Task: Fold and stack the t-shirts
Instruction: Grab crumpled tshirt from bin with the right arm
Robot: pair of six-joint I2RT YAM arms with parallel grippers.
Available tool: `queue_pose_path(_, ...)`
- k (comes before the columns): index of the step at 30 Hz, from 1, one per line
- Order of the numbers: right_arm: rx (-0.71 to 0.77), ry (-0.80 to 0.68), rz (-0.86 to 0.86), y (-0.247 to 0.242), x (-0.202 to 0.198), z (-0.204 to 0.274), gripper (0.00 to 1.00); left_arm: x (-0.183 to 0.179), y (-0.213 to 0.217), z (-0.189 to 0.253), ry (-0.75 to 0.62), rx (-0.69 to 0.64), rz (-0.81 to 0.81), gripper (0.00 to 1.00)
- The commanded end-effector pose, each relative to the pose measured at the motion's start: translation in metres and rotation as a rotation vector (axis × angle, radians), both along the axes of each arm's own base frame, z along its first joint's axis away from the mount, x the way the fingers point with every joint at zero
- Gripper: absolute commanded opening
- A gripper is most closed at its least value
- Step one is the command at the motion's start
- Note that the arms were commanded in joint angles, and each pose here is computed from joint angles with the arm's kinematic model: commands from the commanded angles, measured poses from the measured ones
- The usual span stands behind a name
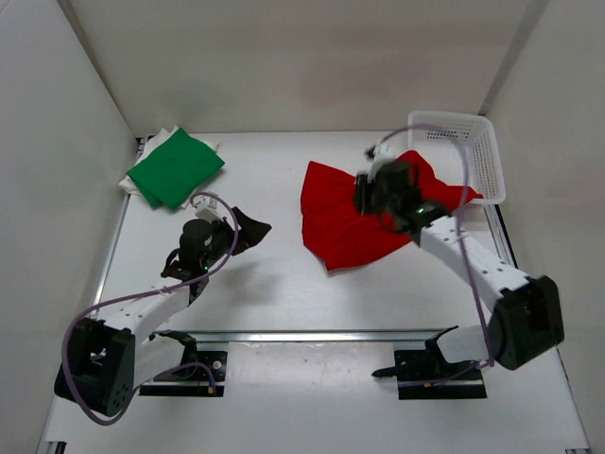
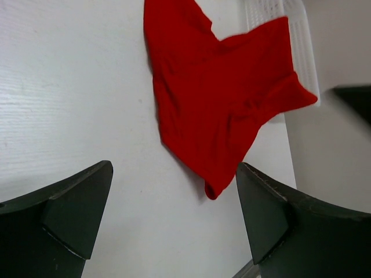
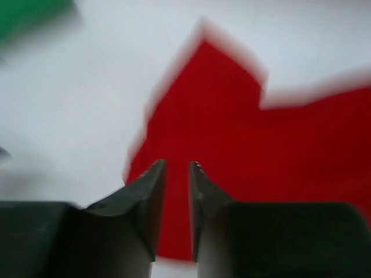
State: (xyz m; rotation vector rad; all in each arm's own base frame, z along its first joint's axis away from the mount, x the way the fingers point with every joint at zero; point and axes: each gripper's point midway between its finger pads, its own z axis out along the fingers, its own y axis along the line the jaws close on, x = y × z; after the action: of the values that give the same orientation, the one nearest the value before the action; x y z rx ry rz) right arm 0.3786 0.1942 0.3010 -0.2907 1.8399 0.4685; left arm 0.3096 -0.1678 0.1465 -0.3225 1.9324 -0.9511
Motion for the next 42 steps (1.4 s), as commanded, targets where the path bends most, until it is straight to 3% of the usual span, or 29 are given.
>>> queue_pose_path(1,-0.094,0.139,-0.023,0.002,-0.033,-0.081,0.31,-0.003,-0.018,0.011,-0.042,0.024,-0.066,0.99)
queue_pose_path(5,-0.291,0.235,0.074,0.027,-0.076,-0.16,0.59,-0.004,-0.02,0.007,-0.035,0.011,-0.085,0.98)
queue_pose_path(8,-0.37,0.292,0.131,0.038,-0.102,-0.193,0.61,-0.006,-0.015,0.009,-0.043,-0.001,-0.079,0.98)
queue_pose_path(13,-0.36,0.384,0.188,0.045,-0.136,-0.235,0.68,-0.007,-0.013,0.008,-0.049,-0.001,-0.084,0.98)
queue_pose_path(22,-0.505,0.358,0.043,0.037,-0.087,-0.264,0.7,-0.008,-0.021,0.004,-0.041,-0.009,-0.106,0.98)
queue_pose_path(25,-0.534,0.35,0.01,0.037,-0.073,-0.27,0.59,-0.01,-0.022,0.0,-0.036,-0.004,-0.113,0.97)
queue_pose_path(27,-0.512,0.338,-0.014,0.039,-0.064,-0.265,0.22,-0.011,-0.024,-0.001,-0.031,-0.003,-0.116,0.96)
queue_pose_path(30,-0.476,0.302,-0.078,0.034,-0.044,-0.234,0.0,-0.011,-0.023,-0.005,-0.023,-0.001,-0.116,0.95)
queue_pose_path(32,-0.423,0.228,-0.12,0.031,-0.026,-0.192,0.0,-0.012,-0.027,-0.003,-0.023,-0.005,-0.131,0.93)
queue_pose_path(37,-0.154,-0.023,-0.226,-0.017,0.025,-0.019,0.0,-0.011,-0.03,0.003,-0.037,-0.007,-0.131,0.92)
queue_pose_path(40,0.02,-0.166,-0.194,-0.049,0.036,0.083,0.0,-0.011,-0.032,0.006,-0.04,-0.016,-0.135,0.92)
queue_pose_path(42,0.087,-0.195,-0.106,-0.052,0.037,0.122,0.0,-0.012,-0.033,0.008,-0.041,-0.018,-0.141,0.92)
